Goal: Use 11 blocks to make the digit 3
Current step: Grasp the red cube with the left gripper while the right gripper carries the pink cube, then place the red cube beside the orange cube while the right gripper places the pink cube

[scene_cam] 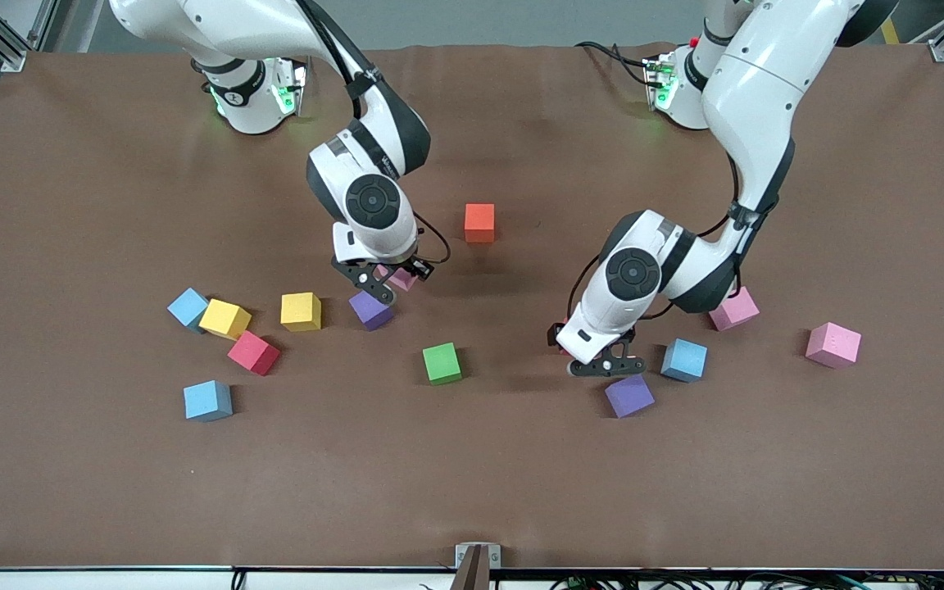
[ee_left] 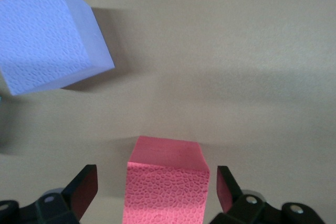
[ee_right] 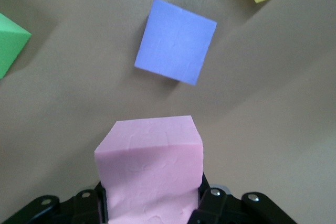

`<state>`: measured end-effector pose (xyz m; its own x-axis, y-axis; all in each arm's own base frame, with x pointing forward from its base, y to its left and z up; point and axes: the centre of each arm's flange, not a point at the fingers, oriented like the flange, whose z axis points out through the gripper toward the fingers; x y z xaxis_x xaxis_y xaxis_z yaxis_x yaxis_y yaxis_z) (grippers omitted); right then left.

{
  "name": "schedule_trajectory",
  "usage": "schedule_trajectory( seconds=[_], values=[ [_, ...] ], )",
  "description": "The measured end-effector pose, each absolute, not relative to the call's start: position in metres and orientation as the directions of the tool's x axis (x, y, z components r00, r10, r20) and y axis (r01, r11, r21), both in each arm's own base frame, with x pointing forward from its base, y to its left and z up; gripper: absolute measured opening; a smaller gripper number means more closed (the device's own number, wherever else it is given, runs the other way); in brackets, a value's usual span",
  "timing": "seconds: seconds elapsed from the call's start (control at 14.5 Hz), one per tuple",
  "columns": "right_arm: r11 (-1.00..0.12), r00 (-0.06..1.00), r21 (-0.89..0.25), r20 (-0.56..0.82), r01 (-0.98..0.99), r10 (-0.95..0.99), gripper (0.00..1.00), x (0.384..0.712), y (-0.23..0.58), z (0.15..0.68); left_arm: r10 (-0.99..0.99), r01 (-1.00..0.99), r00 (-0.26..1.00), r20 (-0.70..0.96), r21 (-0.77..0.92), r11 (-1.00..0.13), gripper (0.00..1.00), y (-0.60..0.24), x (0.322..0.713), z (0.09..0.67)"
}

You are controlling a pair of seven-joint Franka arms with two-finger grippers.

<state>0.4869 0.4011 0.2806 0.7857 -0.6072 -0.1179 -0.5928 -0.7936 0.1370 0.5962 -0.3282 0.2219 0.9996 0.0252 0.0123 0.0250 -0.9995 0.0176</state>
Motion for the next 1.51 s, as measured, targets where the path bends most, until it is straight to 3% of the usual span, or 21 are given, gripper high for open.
schedule_trajectory(
  seconds=[0.34,0.62,0.96,1.24,1.51],
  values=[
    [-0.707,0.702,0.147,-0.088,-0.692,-0.706,0.59,0.457,0.428,0.269,0.009,0.009,1.0,-0.008,0.013,-1.0,0.94,-0.336,0.587,0.211],
    [-0.597,0.594,0.111,-0.058,-0.795,-0.802,0.59,0.422,0.429,0.228,0.007,0.007,1.0,-0.015,0.01,-1.0,0.6,-0.337,0.585,0.207],
    [-0.338,0.336,0.05,-0.048,-0.94,-0.941,0.59,0.383,0.442,0.209,0.121,0.121,0.993,-0.001,0.018,-0.992,0.57,-0.339,0.588,0.217],
    [-0.083,0.081,0.024,-0.069,-0.996,-0.994,0.59,0.376,0.444,0.209,0.31,0.31,0.951,0.006,0.024,-0.951,0.56,-0.342,0.587,0.25],
    [0.025,-0.028,0.037,-0.072,-0.999,-0.997,0.59,0.375,0.444,0.209,0.59,0.591,0.806,-0.052,0.01,-0.807,0.56,-0.37,0.56,0.262]
  ],
)
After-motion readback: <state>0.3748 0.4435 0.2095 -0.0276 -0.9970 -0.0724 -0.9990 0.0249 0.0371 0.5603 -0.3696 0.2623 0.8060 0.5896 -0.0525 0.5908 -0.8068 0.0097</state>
